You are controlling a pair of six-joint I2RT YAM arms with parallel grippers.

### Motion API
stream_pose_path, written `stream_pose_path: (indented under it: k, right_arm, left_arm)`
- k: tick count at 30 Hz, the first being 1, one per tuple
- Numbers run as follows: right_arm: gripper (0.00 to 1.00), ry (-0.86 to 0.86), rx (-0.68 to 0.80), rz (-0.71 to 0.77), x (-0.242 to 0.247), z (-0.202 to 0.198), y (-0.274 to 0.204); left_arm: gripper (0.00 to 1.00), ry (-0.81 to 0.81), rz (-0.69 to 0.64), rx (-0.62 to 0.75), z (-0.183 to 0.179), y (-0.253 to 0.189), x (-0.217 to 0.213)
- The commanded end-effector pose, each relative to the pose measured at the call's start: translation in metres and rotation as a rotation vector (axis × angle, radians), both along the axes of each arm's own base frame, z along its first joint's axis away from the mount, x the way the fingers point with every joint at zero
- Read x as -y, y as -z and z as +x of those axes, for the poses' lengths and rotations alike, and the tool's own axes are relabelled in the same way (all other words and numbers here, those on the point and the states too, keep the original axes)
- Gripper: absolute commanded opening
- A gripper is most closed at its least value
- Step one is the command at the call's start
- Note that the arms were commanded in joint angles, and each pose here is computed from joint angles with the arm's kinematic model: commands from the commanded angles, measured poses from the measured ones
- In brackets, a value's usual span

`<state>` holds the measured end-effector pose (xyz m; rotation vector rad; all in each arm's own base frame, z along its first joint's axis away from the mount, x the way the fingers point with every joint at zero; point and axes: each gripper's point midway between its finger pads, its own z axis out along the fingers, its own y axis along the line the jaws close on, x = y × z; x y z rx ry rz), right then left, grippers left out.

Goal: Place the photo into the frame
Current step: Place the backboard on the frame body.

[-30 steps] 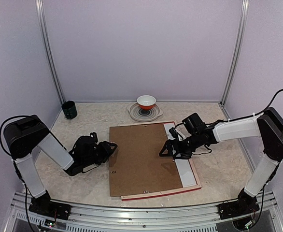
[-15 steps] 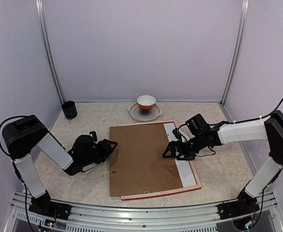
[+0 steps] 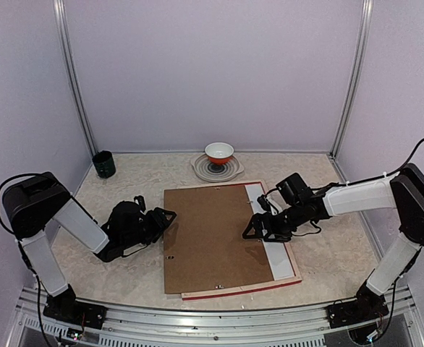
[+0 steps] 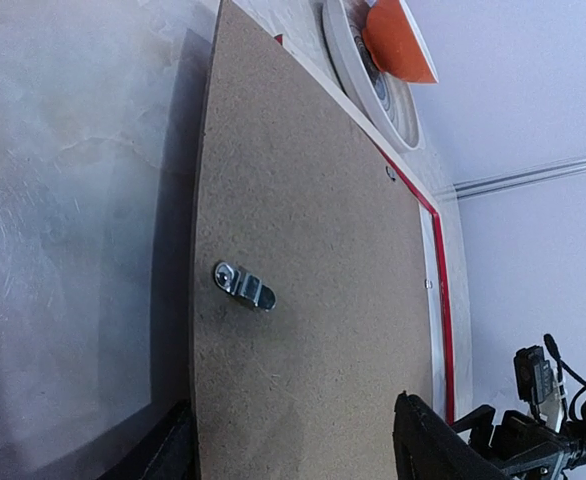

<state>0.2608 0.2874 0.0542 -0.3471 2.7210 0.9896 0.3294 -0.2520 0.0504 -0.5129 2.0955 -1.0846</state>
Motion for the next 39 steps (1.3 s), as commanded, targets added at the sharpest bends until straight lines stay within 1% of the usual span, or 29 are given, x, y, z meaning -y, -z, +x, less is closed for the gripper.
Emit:
stream_pose_path:
  k: [1,11,22,26,30,33,36,39]
  right_arm:
    - [0.99,-0.024,0.011,0.019,-0.013,0.004,-0.003]
    - [0.99,-0.031,0.039,0.036,-0.020,0.009,-0.014]
    - [0.99,-0.046,0.017,0.019,-0.024,0.004,-0.002]
    - [0.99,-0.067,0.011,0.034,-0.031,0.001,-0.002]
    - [0.99,-0.092,0.035,0.084,-0.041,0.002,-0.018]
    - [0.99,-0.080,0.077,0.057,-0.039,0.011,-0.029]
    - [0.99,-0.055,0.141,0.010,-0.033,0.029,-0.043]
    - [0.99,-0.029,0.179,-0.006,-0.028,0.047,-0.054]
  left_arm:
    - [0.64,0.011,-0.004,0.018,0.001,-0.007,0.001]
    - [0.64,0.019,-0.008,0.016,0.001,-0.006,0.003]
    - [0.64,0.031,-0.025,-0.001,-0.004,0.002,0.007]
    - [0.64,0.032,-0.027,-0.002,-0.004,0.003,0.008]
    - [0.64,0.032,-0.027,-0.002,-0.005,0.003,0.007]
    - [0.64,0.033,-0.027,-0.001,-0.005,0.003,0.007]
    - [0.64,0.032,-0.024,-0.003,-0.006,0.003,0.006]
    - [0.64,0.030,-0.022,-0.003,-0.007,0.003,0.005]
